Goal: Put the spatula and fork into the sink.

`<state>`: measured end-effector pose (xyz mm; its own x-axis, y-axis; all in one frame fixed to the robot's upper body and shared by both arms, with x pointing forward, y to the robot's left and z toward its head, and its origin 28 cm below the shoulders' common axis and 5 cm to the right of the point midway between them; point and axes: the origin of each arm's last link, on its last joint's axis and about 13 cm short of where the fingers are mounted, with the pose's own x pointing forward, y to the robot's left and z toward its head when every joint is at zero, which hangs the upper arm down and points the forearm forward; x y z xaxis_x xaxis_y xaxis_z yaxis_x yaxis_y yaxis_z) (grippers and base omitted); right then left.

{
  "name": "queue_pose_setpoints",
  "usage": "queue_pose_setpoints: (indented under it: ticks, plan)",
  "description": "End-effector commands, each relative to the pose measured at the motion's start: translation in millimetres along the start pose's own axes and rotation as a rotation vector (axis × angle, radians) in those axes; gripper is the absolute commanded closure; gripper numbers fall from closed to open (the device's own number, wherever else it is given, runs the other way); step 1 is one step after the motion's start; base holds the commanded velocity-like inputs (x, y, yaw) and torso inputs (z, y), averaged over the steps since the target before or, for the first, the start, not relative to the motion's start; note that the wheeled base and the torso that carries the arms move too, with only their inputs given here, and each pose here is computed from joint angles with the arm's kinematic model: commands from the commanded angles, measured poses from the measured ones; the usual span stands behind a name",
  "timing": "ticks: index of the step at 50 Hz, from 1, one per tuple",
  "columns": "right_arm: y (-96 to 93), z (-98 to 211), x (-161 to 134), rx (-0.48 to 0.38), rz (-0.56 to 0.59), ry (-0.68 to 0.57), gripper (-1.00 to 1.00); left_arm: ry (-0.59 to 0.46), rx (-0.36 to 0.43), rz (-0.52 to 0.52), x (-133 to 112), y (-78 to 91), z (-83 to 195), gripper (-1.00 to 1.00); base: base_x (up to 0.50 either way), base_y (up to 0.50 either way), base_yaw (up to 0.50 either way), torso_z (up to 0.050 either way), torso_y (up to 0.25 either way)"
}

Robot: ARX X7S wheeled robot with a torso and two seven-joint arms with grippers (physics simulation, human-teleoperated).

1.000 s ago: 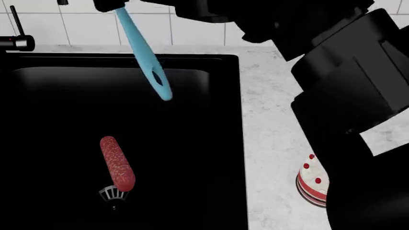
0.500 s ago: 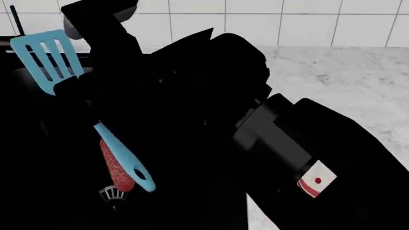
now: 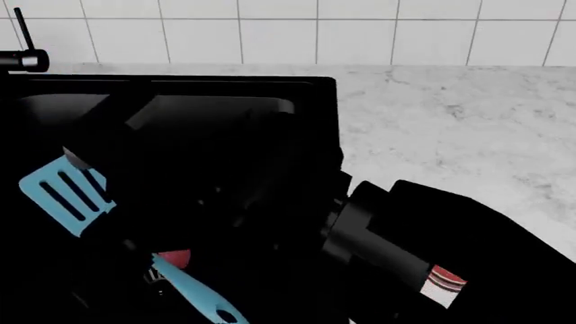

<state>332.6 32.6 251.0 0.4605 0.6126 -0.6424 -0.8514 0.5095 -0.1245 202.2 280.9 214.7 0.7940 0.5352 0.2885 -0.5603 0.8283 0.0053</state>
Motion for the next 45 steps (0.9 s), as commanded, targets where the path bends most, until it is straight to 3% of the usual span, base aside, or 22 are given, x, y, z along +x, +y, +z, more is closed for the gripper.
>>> queue_pose_setpoints:
  ticks: [1, 12, 24, 25, 37, 45]
  plan:
    - [15.2, -15, 29, -0.051, 0.068, 0.074, 1.00, -0.001, -0.002, -0.004, -1, 0.6, -1, -1.00, 0.00, 0.00, 0.00, 0.000, 0.000]
    - [15.0, -49, 47, -0.052, 0.073, 0.191, 1.00, 0.006, -0.002, -0.004, -1, 1.3, -6, -1.00, 0.00, 0.00, 0.00, 0.000, 0.000]
    - [14.3, -59, 52, -0.055, 0.067, 0.237, 1.00, 0.011, -0.004, 0.000, -1, 3.2, -8, -1.00, 0.00, 0.00, 0.00, 0.000, 0.000]
    - [14.4, -59, 51, -0.084, 0.055, 0.251, -1.00, 0.012, -0.006, 0.000, -1, 3.2, -8, -1.00, 0.00, 0.00, 0.00, 0.000, 0.000]
    - [12.3, -36, 39, -0.095, 0.067, 0.181, -1.00, 0.007, -0.010, 0.000, -2, 3.4, -4, -1.00, 0.00, 0.00, 0.00, -0.001, 0.000]
    - [8.4, 20, 5, -0.125, 0.018, -0.008, -1.00, 0.005, -0.005, -0.006, -3, 1.6, 1, -1.00, 0.00, 0.00, 0.00, 0.000, 0.000]
